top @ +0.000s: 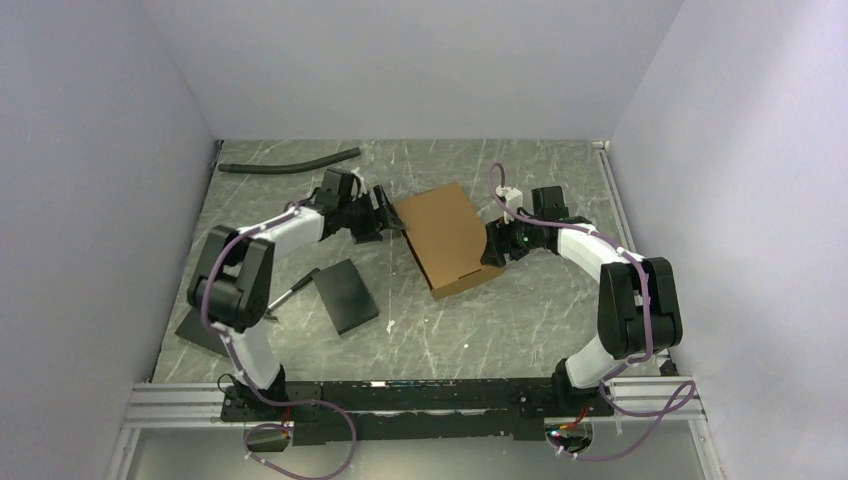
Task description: Fold the paper box
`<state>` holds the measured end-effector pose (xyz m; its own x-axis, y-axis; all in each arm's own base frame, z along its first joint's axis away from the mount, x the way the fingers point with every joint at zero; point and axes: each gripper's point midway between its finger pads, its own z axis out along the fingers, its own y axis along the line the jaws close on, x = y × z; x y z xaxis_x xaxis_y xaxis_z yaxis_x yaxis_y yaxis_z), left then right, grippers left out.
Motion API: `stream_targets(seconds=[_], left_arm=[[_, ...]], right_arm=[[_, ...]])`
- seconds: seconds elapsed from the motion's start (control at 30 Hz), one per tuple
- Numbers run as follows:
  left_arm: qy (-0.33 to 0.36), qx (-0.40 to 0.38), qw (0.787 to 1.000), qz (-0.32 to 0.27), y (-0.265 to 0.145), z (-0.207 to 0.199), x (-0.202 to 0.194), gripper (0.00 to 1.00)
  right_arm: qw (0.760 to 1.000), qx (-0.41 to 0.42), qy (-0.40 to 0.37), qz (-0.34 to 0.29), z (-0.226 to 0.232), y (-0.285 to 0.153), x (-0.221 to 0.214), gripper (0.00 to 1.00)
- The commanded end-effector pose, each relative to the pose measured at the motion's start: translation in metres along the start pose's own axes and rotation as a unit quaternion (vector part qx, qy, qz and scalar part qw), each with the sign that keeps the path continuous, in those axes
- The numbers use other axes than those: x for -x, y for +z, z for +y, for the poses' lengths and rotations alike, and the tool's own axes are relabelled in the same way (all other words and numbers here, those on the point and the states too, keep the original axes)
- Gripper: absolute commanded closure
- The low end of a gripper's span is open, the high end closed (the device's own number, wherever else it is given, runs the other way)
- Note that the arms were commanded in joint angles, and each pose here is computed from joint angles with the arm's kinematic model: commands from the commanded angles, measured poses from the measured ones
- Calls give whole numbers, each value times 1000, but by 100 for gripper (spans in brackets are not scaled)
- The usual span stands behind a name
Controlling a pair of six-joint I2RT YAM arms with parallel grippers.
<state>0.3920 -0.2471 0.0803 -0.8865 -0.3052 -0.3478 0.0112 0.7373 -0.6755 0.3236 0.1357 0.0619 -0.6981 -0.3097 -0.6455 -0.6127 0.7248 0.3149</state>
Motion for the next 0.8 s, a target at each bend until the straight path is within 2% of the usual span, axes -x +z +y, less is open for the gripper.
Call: stream_targets(seconds=[0.0, 0.07, 0.13, 0.33, 0.5, 0.67, 0.77], left_arm=[[66, -39, 993, -91, -49, -35, 22, 14], [63, -46, 992, -102, -58, -31, 12, 5], [58, -62, 991, -106, -65, -32, 3, 1], [18, -120, 987, -101, -66, -35, -18, 1], [-22, -143, 986, -80, -46, -30, -31, 0], [-33, -157, 985, -58, -18, -40, -29, 0], [-43, -136, 989, -43, 2, -40, -25, 1]], right_arm=[[999, -5, 0, 33, -1, 2, -19, 28], [1000, 16, 16, 14, 3, -1, -12, 28], [998, 46, 35, -9, 9, -7, -5, 26], [990, 101, 90, -45, 17, -13, 4, 17], [979, 135, 140, -55, 13, -8, 7, 16], [971, 139, 193, -16, 2, 13, -8, 26], [969, 121, 215, -4, -12, 16, -21, 33]])
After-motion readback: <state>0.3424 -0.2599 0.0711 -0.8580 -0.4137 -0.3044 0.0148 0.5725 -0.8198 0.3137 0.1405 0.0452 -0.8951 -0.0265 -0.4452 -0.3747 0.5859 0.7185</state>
